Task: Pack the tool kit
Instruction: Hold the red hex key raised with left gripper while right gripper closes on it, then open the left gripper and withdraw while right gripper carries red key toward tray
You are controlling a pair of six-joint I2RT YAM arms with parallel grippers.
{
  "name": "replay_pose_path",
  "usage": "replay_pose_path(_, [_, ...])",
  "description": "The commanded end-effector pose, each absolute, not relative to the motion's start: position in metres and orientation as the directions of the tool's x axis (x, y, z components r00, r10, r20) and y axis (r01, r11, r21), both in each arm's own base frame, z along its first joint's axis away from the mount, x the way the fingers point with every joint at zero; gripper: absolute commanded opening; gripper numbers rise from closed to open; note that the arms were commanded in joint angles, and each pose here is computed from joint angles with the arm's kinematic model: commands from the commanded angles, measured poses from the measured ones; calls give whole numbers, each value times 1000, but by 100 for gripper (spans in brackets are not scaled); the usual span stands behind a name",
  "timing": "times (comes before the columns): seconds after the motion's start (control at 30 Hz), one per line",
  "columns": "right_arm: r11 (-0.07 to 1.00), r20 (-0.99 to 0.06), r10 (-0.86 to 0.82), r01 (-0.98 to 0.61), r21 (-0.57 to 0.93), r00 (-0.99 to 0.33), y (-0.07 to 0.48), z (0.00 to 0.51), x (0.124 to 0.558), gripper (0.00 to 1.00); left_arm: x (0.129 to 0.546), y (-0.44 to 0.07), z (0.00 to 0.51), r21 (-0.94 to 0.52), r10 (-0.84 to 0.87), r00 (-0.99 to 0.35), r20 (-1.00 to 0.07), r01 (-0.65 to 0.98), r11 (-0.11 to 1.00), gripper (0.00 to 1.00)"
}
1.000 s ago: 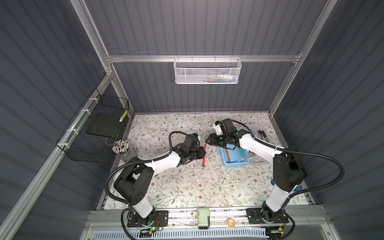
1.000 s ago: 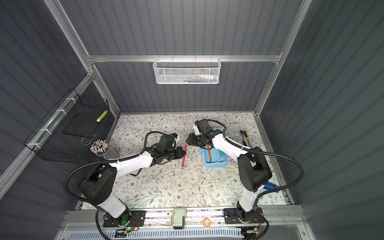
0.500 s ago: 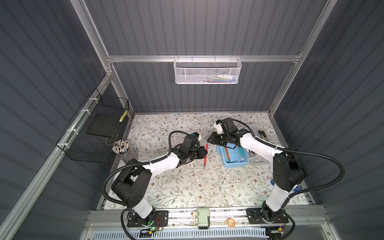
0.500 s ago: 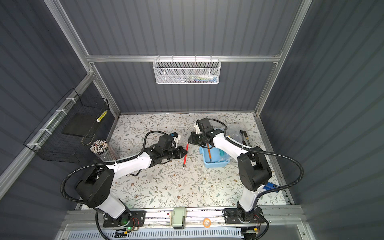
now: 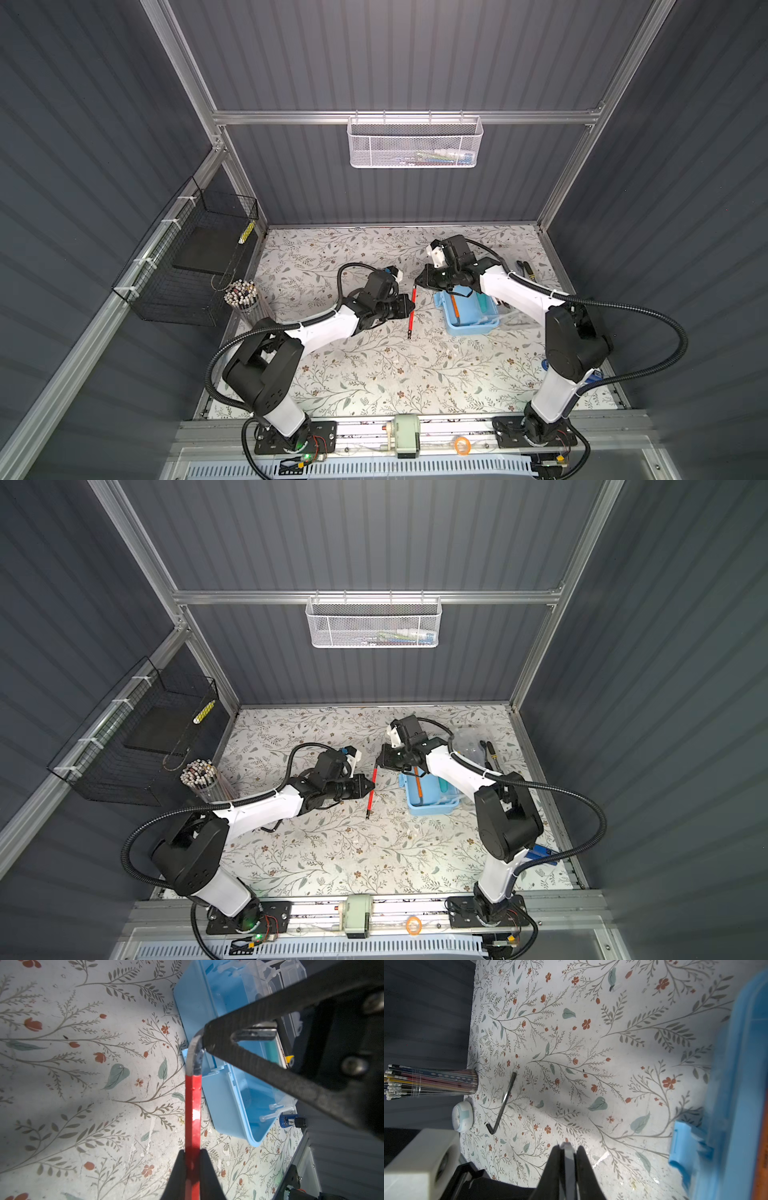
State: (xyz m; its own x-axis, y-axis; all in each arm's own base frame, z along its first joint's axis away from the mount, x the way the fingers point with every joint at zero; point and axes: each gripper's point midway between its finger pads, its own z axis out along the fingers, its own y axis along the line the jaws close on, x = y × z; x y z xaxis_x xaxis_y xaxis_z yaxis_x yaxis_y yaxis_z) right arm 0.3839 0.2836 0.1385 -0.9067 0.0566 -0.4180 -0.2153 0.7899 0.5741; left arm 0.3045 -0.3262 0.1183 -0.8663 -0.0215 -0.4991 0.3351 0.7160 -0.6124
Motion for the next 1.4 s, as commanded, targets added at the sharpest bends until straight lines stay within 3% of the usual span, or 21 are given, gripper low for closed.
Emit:
replay_pose_path(0.0, [776,-432,43,-242,582,-901,288,147,384,2,304,-334,128,-627,-18,-860,-510,358,692,26])
replay_pose_path(0.17, [793,-453,36,-250,555,-891,280,155,382,0,306,-319,125,-576,-26,-853,-522,329,748,65])
replay_pose_path(0.33, [800,-472,26,-264,538,-881,271,169,377,0,309,-294,129,-489,-33,-824,-566,304,818,76])
replay_pose_path(0.9, [895,-601,-9,-275,352,-799,205,237,368,0,312,-187,124,-279,-75,-804,-590,116,953,79])
replay_pose_path(1.17, [930,-618,-32,-250,270,-785,169,249,373,0,310,-148,112,-122,-50,-827,-559,23,992,79])
replay_pose_path(1.37, [958,-587,-82,-227,177,-806,148,229,390,0,310,-123,99,-27,-42,-855,-517,-33,999,79])
